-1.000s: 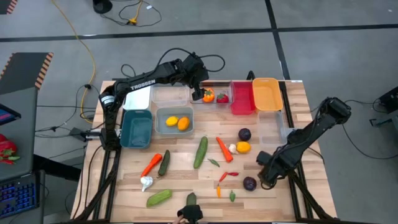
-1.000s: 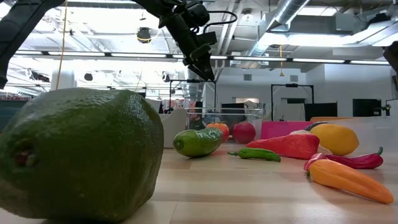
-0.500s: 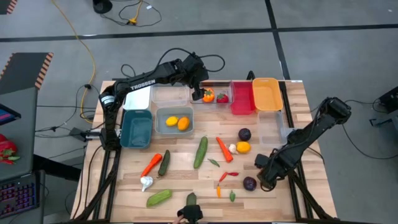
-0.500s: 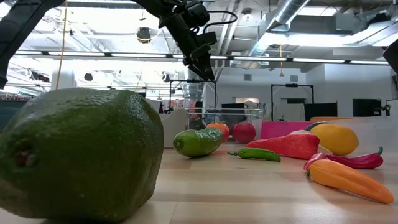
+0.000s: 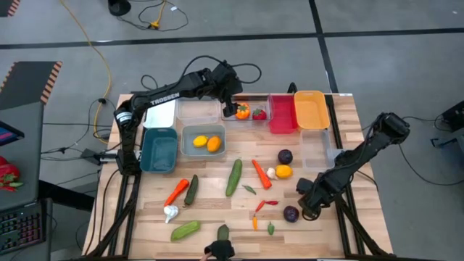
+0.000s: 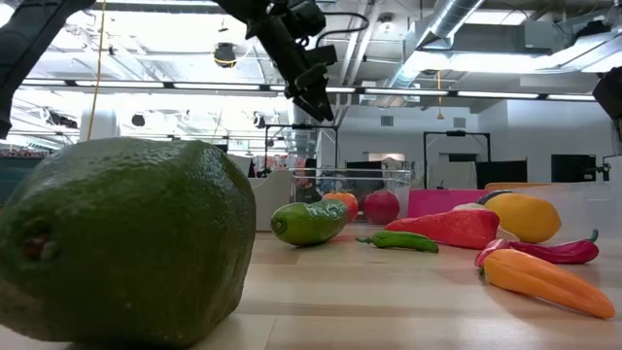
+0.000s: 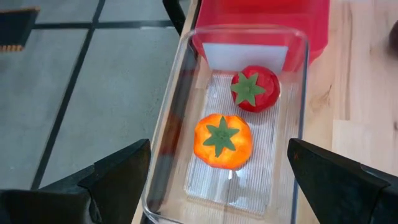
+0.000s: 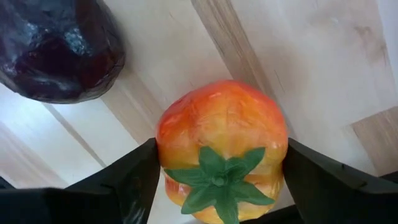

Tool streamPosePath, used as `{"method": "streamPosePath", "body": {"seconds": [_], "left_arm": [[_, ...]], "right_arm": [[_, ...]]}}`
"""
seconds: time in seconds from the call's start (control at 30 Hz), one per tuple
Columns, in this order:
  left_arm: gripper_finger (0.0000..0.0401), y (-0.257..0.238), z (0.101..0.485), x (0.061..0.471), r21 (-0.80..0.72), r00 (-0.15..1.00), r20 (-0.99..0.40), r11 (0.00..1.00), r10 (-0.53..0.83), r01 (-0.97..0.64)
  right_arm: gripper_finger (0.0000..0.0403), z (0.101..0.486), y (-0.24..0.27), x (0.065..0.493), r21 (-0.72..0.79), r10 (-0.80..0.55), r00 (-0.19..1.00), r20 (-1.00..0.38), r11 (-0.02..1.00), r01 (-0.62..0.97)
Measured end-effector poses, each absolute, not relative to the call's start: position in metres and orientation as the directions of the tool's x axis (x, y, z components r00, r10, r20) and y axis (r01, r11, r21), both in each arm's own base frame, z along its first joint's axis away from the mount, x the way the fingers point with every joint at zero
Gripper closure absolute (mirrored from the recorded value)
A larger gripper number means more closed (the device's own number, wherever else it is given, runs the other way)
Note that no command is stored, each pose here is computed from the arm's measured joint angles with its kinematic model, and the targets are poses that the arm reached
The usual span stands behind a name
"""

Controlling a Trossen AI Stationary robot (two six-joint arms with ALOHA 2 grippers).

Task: Sort produce into baskets
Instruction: Put the orange tomato into the top right transparent bin

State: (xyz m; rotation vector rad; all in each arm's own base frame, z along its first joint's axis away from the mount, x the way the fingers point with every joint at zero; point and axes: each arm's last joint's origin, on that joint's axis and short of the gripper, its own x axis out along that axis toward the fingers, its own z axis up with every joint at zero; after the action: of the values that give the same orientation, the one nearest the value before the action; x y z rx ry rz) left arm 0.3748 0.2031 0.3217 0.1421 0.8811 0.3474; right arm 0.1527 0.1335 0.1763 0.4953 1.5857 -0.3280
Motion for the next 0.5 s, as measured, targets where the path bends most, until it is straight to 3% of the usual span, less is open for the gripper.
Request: {"method": "streamPosePath", "body": {"seconds": [0.5], "left_arm": [[0.0034,0.176,0.361,0.333,0.230,0.536,-0.783,0.948,0.315,-0.222]], "right_arm": [[0.0076,0.199,0.116,0.186,0.163,0.140,0.083,-0.987,0.881,0.444]]}}
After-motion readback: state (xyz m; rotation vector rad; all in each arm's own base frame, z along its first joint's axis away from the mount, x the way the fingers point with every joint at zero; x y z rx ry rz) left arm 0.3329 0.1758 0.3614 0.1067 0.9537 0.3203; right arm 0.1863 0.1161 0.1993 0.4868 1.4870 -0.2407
